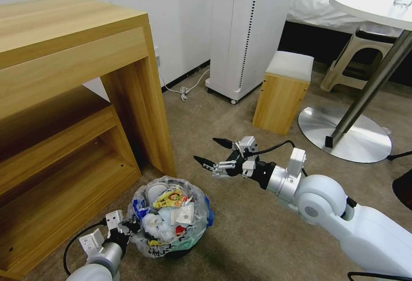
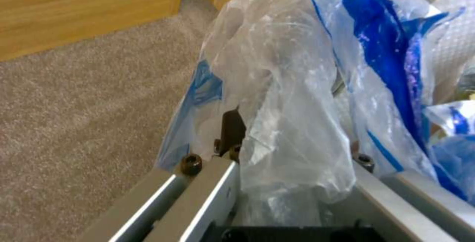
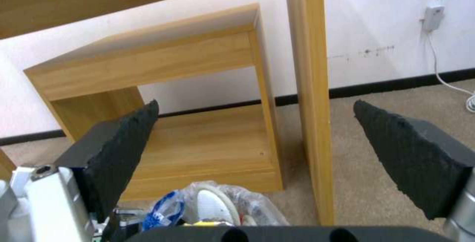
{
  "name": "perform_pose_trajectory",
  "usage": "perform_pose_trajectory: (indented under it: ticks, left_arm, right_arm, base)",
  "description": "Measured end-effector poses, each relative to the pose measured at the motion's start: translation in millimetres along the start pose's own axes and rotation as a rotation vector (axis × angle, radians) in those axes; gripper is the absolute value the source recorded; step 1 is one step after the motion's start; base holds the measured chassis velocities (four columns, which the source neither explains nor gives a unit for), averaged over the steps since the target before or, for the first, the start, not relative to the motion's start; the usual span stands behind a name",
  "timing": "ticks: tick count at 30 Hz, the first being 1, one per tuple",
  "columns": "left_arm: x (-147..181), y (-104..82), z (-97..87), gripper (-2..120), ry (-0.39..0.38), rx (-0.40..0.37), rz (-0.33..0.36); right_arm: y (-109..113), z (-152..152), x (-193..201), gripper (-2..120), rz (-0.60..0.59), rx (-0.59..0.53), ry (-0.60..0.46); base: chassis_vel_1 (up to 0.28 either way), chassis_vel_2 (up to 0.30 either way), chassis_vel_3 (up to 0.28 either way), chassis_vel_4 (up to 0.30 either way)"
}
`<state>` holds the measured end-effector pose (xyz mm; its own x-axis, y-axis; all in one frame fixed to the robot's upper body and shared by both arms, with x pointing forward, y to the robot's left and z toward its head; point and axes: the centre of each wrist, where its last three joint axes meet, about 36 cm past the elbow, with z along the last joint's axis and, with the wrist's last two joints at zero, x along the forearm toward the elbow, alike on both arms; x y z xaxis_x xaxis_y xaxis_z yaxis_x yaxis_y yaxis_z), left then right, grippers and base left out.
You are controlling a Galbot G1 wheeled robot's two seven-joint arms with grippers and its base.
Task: Pick up the trash bin and place the garbage on the floor into it.
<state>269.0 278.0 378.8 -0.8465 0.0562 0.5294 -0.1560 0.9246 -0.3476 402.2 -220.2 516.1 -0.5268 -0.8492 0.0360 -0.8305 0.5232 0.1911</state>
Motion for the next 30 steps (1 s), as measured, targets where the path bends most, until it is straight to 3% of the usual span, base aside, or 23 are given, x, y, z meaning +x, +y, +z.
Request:
perform_pose_trajectory:
  ticks: [14, 30]
  left_arm:
    - [4.8, 5.3, -1.5, 1, 0.042, -0.015, 0.006]
    - [24.3, -4.5, -10.4, 58, 0.058, 0.017, 0.026]
  right_arm:
    - [-3.1, 10.7, -5.4, 100, -0.011, -0.011, 0.007]
    - [-2.1, 14.8, -10.1, 100, -0.026, -0.015, 0.008]
  base:
    - [0.0, 0.0, 0.0, 0.0]
    - [0.0, 0.0, 0.0, 0.0]
